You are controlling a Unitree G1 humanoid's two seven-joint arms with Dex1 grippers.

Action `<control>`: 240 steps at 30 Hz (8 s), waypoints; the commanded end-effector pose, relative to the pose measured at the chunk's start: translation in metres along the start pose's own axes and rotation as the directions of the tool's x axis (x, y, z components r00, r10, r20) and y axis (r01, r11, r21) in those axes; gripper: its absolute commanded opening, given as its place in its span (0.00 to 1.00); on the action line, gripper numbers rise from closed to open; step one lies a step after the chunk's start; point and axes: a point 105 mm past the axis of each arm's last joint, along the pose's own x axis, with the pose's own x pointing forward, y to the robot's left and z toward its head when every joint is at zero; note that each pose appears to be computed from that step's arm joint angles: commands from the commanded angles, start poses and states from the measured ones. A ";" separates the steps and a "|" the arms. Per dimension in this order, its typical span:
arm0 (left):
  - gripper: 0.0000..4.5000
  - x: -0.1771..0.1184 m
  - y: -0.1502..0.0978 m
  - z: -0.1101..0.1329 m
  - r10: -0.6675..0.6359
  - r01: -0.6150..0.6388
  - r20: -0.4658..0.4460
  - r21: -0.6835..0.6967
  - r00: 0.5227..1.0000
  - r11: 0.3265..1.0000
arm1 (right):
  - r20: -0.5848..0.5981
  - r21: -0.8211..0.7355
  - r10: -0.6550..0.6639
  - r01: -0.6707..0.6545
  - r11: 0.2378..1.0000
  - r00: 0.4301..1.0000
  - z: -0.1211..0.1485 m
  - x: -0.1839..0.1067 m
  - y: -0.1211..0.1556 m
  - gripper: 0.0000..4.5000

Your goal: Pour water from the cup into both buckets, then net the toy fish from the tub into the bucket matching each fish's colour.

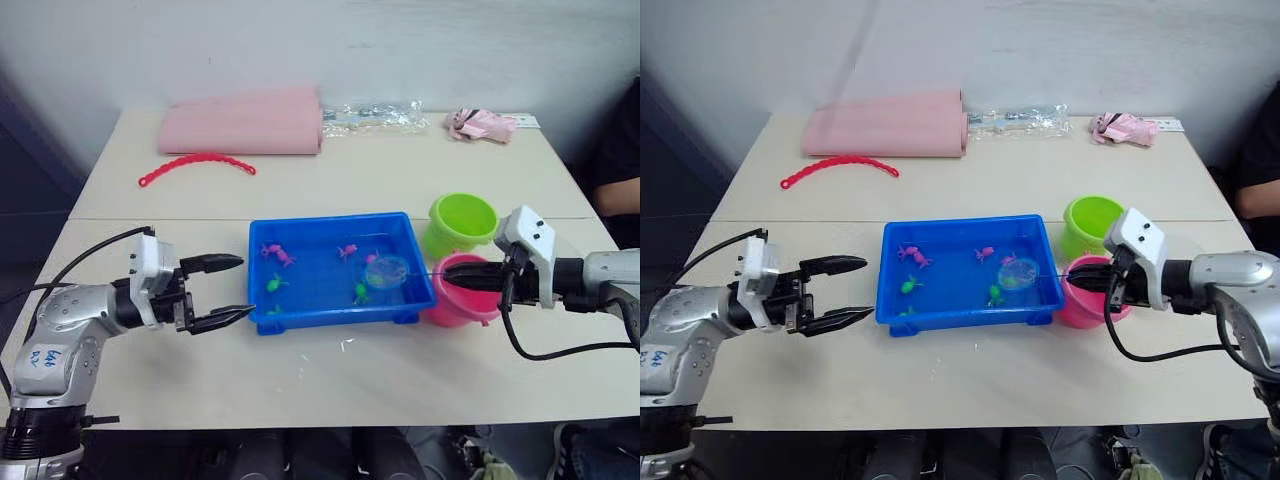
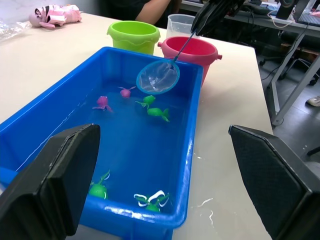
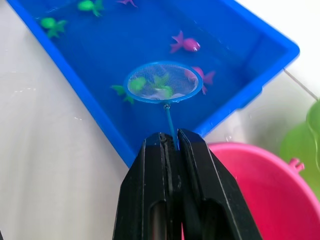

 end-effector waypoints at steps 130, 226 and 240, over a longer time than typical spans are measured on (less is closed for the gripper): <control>1.00 -0.005 0.008 0.010 0.111 -0.107 0.072 -0.052 0.991 0.993 | 0.001 -0.051 -0.146 0.146 0.988 0.989 0.003 0.069 0.000 0.00; 1.00 0.086 0.005 0.016 -0.263 0.279 0.222 -0.042 0.939 0.959 | 0.246 -0.890 -0.559 0.413 0.193 0.792 -0.070 -0.125 0.028 0.00; 1.00 -0.018 0.043 0.017 0.197 -0.177 0.197 -0.115 0.960 0.977 | 0.396 0.092 -0.223 0.203 0.975 0.891 0.007 -0.015 0.030 0.00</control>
